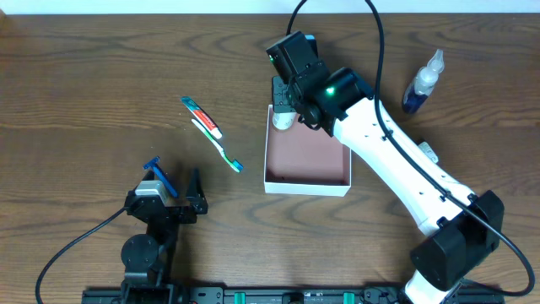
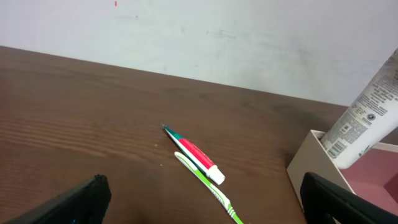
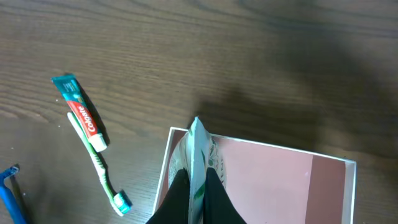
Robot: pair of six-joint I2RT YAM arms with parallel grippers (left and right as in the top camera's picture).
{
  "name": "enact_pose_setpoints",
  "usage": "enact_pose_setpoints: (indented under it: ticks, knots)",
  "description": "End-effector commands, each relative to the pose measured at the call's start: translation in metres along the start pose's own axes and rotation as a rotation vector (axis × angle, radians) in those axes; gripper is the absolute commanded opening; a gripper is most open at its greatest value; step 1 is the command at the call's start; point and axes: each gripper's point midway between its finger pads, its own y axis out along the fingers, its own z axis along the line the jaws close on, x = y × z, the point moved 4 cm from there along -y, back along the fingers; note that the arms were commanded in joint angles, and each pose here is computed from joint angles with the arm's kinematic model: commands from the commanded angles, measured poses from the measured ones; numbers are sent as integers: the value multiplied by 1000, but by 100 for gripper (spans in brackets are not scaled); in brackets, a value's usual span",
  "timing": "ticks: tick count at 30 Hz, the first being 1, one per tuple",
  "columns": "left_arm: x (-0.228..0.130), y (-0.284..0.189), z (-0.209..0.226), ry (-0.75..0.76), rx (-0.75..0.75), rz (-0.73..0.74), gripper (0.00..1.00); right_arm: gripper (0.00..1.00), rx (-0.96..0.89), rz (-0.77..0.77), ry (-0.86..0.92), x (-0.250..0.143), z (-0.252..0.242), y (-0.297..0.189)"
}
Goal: Pack container
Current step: 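Carry the white tube with right gripper over the box's back-left corner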
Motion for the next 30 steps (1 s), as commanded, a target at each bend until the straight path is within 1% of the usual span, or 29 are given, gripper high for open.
enact_pose_setpoints:
  ticks: [1, 20, 23, 26, 30]
  knots:
    - [-14, 1, 1, 16, -2, 53, 98, 2, -6, -45, 19, 9, 2, -5]
    - [-14, 1, 1, 16, -3, 53, 98, 2, -36, 6, 6, -2, 4, 30]
    - [-14, 1, 1, 16, -2, 53, 98, 6, -35, 6, 6, -2, 5, 32]
    - [-14, 1, 1, 16, -2, 53, 98, 24, -27, 6, 6, -2, 6, 33]
    - [-14, 1, 1, 16, -2, 53, 98, 30, -15, 2, 8, -1, 8, 33]
